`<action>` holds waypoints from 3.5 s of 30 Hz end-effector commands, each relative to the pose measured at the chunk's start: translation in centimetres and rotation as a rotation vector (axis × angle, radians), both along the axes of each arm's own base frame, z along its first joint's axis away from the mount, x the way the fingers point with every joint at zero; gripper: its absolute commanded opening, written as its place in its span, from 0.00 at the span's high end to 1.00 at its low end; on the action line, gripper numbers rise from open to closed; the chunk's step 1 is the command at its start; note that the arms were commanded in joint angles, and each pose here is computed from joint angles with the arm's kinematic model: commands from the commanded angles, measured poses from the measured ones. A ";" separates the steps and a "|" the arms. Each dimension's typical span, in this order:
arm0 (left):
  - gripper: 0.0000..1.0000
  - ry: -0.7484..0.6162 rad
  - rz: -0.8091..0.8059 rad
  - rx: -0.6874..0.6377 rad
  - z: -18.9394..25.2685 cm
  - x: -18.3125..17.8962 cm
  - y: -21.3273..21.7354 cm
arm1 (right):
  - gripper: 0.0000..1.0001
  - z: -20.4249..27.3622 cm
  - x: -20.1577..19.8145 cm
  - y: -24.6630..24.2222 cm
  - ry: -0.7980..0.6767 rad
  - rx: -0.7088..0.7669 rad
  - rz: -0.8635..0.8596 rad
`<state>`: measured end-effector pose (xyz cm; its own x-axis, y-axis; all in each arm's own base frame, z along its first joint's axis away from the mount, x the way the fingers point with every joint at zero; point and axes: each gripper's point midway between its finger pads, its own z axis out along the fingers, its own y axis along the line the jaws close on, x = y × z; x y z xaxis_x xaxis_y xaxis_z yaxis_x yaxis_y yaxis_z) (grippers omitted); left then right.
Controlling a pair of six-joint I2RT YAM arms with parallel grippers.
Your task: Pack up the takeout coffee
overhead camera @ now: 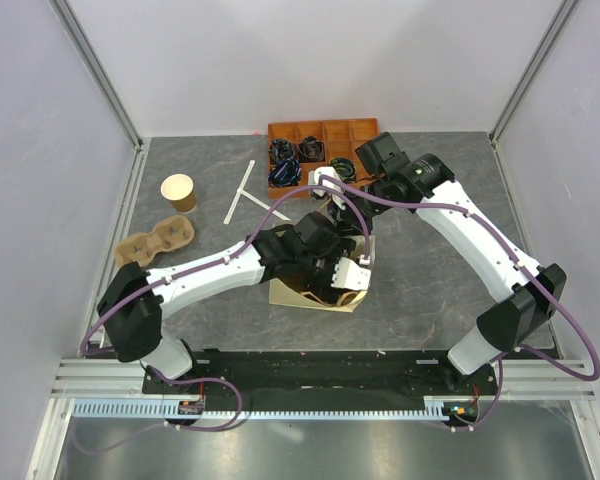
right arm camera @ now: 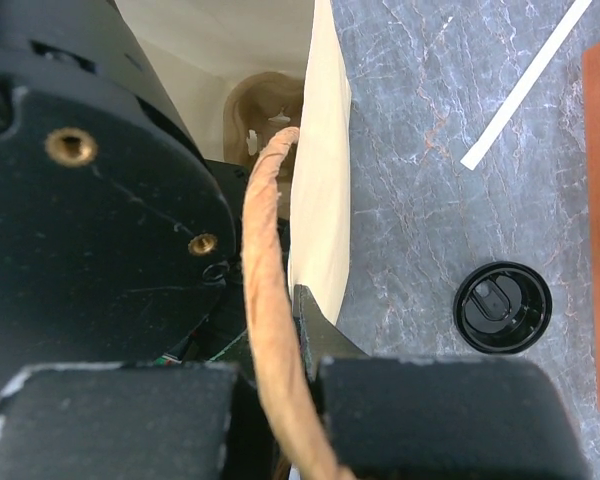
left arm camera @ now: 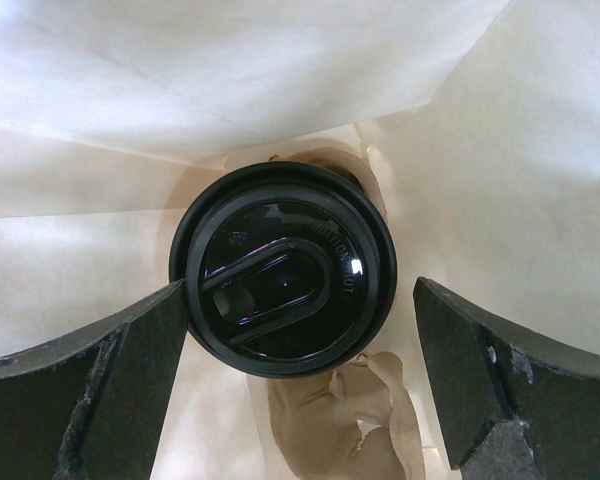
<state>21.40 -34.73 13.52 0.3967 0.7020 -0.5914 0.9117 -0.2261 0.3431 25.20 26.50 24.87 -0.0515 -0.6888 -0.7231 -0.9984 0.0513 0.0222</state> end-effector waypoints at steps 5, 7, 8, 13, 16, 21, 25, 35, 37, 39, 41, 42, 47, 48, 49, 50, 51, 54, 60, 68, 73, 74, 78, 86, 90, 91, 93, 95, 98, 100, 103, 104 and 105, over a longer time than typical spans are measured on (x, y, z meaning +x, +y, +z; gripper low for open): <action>0.00 -0.119 0.107 -0.177 7.3 2.9 0.3 | 1.00 -3.6 -3.5 -2.8 0.195 -0.178 -0.009; 0.00 -0.132 0.113 -0.187 7.6 3.0 0.4 | 1.00 -3.5 -3.4 -2.7 0.191 -0.175 -0.009; 0.00 -0.137 0.116 -0.189 7.6 3.1 0.4 | 1.00 -3.5 -3.5 -2.6 0.193 -0.177 -0.010; 0.00 -0.163 0.105 -0.214 8.0 3.0 0.4 | 1.00 -3.8 -3.5 -2.8 0.192 -0.188 -0.018; 0.02 -0.164 0.106 -0.209 7.8 3.0 0.5 | 1.00 -3.7 -3.4 -2.7 0.191 -0.184 -0.024; 0.06 -0.173 0.085 -0.192 7.0 2.8 0.8 | 1.00 -3.5 -3.4 -2.6 0.197 -0.176 -0.032; 0.07 -0.214 0.053 -0.197 6.8 2.3 1.0 | 1.00 -3.5 -3.4 -2.4 0.212 -0.171 -0.041; 0.07 -0.232 0.057 -0.181 6.4 2.3 1.2 | 1.00 -3.0 -2.3 -2.0 0.238 -0.143 -0.087; 0.07 -0.228 0.060 -0.177 6.2 2.3 1.1 | 1.00 -2.7 -2.3 -2.0 0.238 -0.126 -0.086; 0.07 -0.227 0.062 -0.175 6.2 2.3 1.1 | 1.00 -2.4 -2.1 -2.0 0.230 -0.118 -0.089; 0.07 -0.222 0.061 -0.175 6.0 2.2 1.2 | 1.00 -2.2 -1.7 -2.0 0.216 -0.112 -0.098; 0.07 -0.219 0.059 -0.171 5.9 2.2 1.2 | 1.00 -2.2 -1.6 -2.1 0.205 -0.115 -0.107; 0.07 -0.219 0.060 -0.169 5.9 2.2 1.2 | 1.00 -2.3 -0.4 -2.3 0.157 -0.122 -0.155; 0.07 -0.219 0.061 -0.168 5.8 2.3 1.2 | 1.00 -2.1 -0.3 -2.3 0.145 -0.117 -0.160; 0.07 -0.220 0.062 -0.167 5.8 2.3 1.2 | 1.00 -2.3 -0.1 -2.4 0.140 -0.120 -0.168; 0.07 -0.218 0.062 -0.163 5.7 2.3 1.1 | 1.00 -2.1 0.0 -2.3 0.130 -0.113 -0.174; 0.07 -0.214 0.067 -0.160 5.6 2.3 1.2 | 1.00 -2.0 0.1 -2.3 0.126 -0.110 -0.178; 0.07 -0.206 0.069 -0.157 5.5 2.3 1.2 | 1.00 -1.5 0.6 -2.3 0.088 -0.090 -0.198; 0.09 -0.170 0.090 -0.143 5.2 2.4 1.1 | 1.00 -1.4 0.7 -2.5 0.057 -0.084 -0.209; 0.10 -0.173 0.098 -0.153 5.4 2.5 1.0 | 1.00 -1.8 0.3 -2.5 0.068 -0.081 -0.195; 0.09 -0.205 0.107 -0.206 7.1 2.9 0.6 | 1.00 -1.8 0.0 -2.4 0.071 -0.076 -0.177; 0.09 -0.210 0.103 -0.219 7.5 2.7 0.6 | 1.00 -1.8 0.0 -2.5 0.071 -0.077 -0.175; 0.02 -0.220 0.081 -0.235 8.1 2.3 0.7 | 1.00 -1.9 0.0 -2.6 0.053 -0.080 -0.165; 0.07 -0.190 0.057 -0.214 7.4 1.8 0.8 | 1.00 -1.7 0.1 -2.4 0.044 -0.077 -0.157; 0.09 -0.168 0.045 -0.200 6.7 1.3 0.9 | 1.00 -1.7 0.0 -2.4 0.045 -0.078 -0.154; 0.08 -0.162 0.044 -0.195 6.5 1.3 1.0 | 1.00 -1.6 0.0 -2.4 0.044 -0.078 -0.153; 0.09 -0.139 0.021 -0.176 5.7 0.7 1.3 | 1.00 -1.6 0.0 -2.4 0.043 -0.077 -0.150; 0.12 -0.126 -0.006 -0.164 5.1 0.2 1.4 | 1.00 -1.6 0.0 -2.4 0.043 -0.076 -0.149; 0.19 -0.103 -0.036 -0.142 4.1 -0.2 1.5 | 1.00 -1.7 -0.1 -2.4 0.048 -0.076 -0.146; 0.23 -0.090 -0.039 -0.122 3.6 -0.3 1.6 | 1.00 -1.7 -0.1 -2.4 0.051 -0.075 -0.146; 0.26 -0.090 -0.027 -0.114 3.4 0.1 1.4 | 1.00 -1.6 -0.3 -2.4 0.050 -0.075 -0.140; 0.26 -0.087 -0.018 -0.121 3.6 0.2 1.3 | 1.00 -1.6 -0.4 -2.4 0.051 -0.075 -0.138; 0.26 -0.092 -0.012 -0.129 3.9 0.3 1.3 | 1.00 -1.6 -0.4 -2.4 0.051 -0.076 -0.134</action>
<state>21.89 -32.95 16.85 0.4428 0.6441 -0.6238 0.8767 -0.1651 0.4519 25.94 25.23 24.26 -0.1650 -0.6850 -0.7096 -0.9803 0.1932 0.0414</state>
